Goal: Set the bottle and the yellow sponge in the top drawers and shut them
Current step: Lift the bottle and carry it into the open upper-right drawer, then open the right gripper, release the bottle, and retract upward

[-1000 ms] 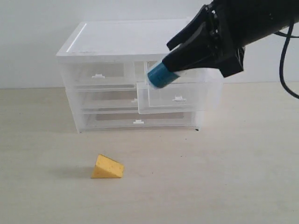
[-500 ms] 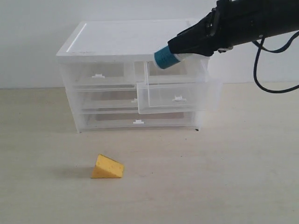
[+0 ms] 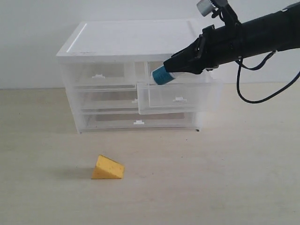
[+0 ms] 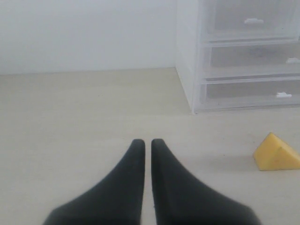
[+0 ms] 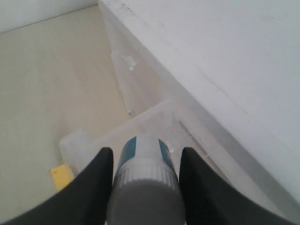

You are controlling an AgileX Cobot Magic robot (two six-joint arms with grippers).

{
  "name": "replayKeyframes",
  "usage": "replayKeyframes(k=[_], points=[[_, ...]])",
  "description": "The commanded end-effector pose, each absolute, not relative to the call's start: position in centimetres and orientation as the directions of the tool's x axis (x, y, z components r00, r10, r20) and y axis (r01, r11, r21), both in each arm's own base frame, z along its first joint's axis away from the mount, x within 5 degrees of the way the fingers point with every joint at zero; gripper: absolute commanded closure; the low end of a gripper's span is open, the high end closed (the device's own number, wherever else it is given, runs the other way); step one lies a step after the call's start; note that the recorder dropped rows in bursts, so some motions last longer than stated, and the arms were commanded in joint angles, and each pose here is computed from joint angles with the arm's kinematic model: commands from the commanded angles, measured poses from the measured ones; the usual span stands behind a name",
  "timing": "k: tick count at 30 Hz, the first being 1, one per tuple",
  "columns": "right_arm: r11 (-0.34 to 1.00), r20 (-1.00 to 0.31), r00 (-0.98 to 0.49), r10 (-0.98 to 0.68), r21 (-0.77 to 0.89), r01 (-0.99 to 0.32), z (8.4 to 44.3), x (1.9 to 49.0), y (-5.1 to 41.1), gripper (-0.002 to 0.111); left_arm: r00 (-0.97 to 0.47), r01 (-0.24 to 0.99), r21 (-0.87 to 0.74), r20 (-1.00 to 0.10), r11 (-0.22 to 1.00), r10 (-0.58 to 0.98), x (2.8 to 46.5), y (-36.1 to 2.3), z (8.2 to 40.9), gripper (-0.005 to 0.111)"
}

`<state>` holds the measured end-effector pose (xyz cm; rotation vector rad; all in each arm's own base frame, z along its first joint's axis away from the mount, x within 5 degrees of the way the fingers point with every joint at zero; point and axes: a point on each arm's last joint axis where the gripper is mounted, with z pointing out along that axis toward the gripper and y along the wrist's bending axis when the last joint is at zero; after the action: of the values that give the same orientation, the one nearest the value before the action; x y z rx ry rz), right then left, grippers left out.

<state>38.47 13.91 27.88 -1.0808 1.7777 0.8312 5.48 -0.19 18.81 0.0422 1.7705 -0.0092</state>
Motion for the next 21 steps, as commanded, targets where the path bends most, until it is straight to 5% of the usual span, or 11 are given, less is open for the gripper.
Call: replayKeyframes(k=[1,4,7,17,21], points=[[0.426,-0.911,-0.255,-0.323,0.101,-0.899,27.3,39.1,13.8,0.097,-0.196,0.03,0.004,-0.981,1.0,0.01,5.5,-0.2,18.7,0.102],[0.438,-0.91,-0.256,-0.327,0.094,-0.894,27.1,39.3,13.7,0.057,-0.196,0.03,0.004,-0.981,1.0,0.01,5.5,-0.2,18.7,0.102],[0.453,-0.91,-0.256,-0.327,0.087,-0.887,27.1,39.4,13.7,0.037,-0.196,0.03,0.004,-0.981,1.0,0.01,5.5,-0.2,18.7,0.102],[0.544,-0.933,-0.182,-0.311,-0.018,-0.839,31.0,38.7,12.9,0.037,-0.196,0.03,0.004,-0.981,1.0,0.01,5.5,-0.2,18.7,0.102],[0.597,-0.934,-0.219,-0.281,0.008,-0.802,32.2,38.3,12.5,0.049,-0.196,0.03,0.004,-0.981,1.0,0.01,5.5,-0.2,18.7,0.102]])
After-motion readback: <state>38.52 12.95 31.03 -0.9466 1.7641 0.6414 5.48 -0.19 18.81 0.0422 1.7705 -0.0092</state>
